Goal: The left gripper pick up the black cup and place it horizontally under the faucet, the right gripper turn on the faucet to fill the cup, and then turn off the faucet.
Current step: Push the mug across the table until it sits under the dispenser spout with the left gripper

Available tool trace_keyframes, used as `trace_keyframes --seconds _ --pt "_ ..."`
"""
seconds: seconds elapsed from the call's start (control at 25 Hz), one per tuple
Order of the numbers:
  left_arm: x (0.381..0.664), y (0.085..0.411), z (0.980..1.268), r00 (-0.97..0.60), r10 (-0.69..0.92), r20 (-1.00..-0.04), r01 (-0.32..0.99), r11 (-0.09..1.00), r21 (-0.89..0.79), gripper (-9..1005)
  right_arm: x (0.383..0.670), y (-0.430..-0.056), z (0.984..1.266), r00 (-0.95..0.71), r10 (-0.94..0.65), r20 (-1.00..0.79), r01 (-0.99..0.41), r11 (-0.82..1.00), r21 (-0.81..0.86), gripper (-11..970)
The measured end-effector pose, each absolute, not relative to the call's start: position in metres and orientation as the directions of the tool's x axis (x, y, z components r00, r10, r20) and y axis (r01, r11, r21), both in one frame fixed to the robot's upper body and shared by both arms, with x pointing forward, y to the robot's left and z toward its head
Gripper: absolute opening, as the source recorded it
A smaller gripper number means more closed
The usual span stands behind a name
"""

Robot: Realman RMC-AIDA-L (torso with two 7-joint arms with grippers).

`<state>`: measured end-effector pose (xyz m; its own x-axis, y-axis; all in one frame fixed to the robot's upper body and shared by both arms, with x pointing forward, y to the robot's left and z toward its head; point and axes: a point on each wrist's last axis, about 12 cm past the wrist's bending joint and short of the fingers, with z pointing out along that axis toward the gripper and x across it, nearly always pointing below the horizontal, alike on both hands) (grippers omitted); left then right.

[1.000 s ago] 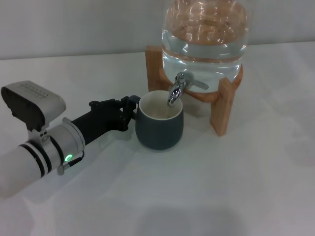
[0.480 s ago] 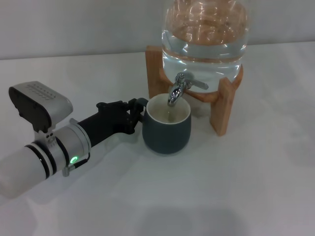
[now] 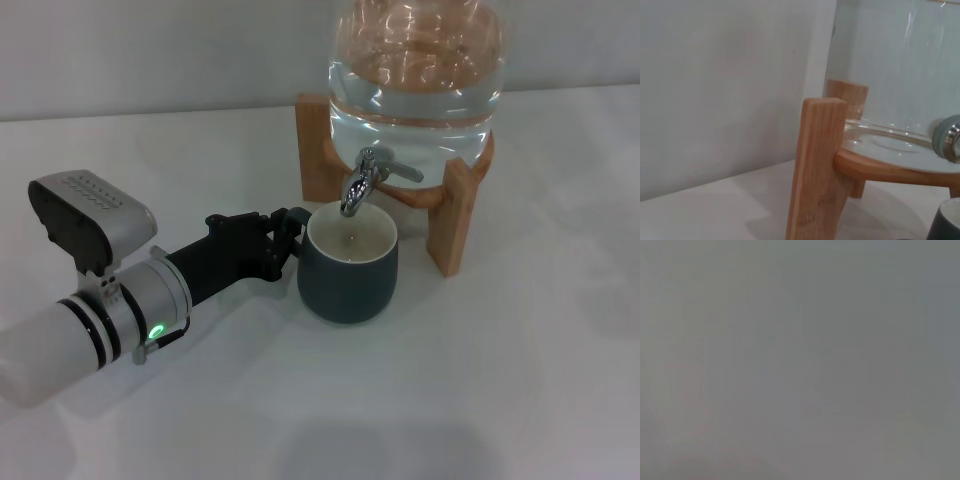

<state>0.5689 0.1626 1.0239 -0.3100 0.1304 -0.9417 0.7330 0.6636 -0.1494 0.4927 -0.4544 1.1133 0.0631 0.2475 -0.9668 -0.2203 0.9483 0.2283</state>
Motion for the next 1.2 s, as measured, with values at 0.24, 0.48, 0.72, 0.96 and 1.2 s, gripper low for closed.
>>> trace_keyframes --seconds 0.24,0.48,0.72,0.96,1.2 --pt "0.5701 0.1638 1.0245 -0.304 0.138 -0.942 0.736 0.662 -0.141 157 0.4932 -0.4543 1.1136 0.065 0.249 -0.966 -0.220 0.948 0.229 850" --pt "0.5709 0.1648 1.0249 -0.303 0.140 -0.943 0.735 0.664 -0.138 217 0.4943 -0.4539 1.1142 0.069 0.250 -0.966 -0.220 0.948 0.230 850" --pt "0.5729 0.1674 1.0255 -0.302 0.141 -0.943 0.730 0.671 -0.133 249 0.4952 -0.4538 1.1148 0.072 0.250 -0.965 -0.221 0.948 0.230 850" --pt "0.5733 0.1681 1.0254 -0.302 0.143 -0.942 0.728 0.673 -0.132 251 0.4970 -0.4532 1.1156 0.073 0.251 -0.965 -0.222 0.948 0.229 850" --pt "0.5736 0.1684 1.0251 -0.306 0.142 -0.941 0.724 0.676 -0.133 254 0.4973 -0.4533 1.1158 0.075 0.251 -0.965 -0.221 0.948 0.229 850"
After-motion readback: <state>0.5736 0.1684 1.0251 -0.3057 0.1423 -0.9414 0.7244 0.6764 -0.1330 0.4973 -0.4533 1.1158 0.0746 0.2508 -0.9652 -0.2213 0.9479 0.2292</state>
